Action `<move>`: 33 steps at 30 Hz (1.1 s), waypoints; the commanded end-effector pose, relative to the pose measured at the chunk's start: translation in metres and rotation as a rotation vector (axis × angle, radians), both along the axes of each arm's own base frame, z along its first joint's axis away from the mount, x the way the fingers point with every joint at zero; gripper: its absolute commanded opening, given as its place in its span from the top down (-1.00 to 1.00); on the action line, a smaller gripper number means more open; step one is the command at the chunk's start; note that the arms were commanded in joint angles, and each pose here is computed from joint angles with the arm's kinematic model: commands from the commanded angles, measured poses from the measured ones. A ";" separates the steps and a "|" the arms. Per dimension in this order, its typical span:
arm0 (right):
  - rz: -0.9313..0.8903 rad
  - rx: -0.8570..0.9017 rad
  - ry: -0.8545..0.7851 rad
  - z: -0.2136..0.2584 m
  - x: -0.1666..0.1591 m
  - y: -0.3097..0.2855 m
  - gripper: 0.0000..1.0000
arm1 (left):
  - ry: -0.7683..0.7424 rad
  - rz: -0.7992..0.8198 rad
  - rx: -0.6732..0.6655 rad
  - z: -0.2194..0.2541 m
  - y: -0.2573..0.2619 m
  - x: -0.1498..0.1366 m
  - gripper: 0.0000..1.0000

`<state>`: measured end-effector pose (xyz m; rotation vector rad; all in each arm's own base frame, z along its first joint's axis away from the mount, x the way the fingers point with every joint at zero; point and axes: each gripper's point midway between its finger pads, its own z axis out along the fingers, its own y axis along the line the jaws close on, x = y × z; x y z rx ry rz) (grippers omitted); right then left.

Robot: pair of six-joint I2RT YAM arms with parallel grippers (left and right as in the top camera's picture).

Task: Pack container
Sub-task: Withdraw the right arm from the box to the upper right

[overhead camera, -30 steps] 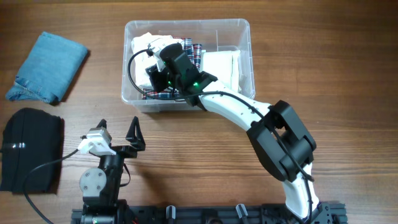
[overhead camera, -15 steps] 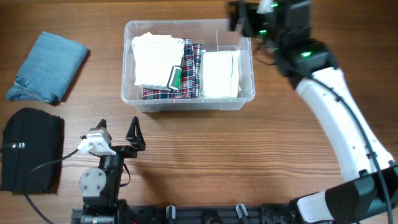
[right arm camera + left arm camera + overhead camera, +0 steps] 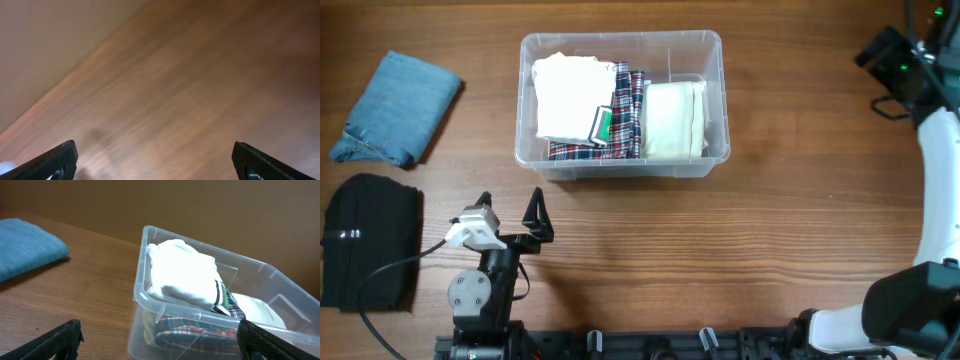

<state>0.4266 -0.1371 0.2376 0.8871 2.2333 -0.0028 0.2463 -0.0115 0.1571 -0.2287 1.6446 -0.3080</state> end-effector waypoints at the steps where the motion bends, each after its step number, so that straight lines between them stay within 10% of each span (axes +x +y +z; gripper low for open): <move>1: -0.046 -0.010 0.058 -0.011 -0.012 -0.013 -1.00 | 0.002 0.001 -0.001 -0.002 0.000 0.000 -1.00; 33: -0.047 -0.006 0.070 -0.013 -0.015 -0.013 -1.00 | 0.003 0.001 -0.001 -0.002 0.000 0.000 -0.99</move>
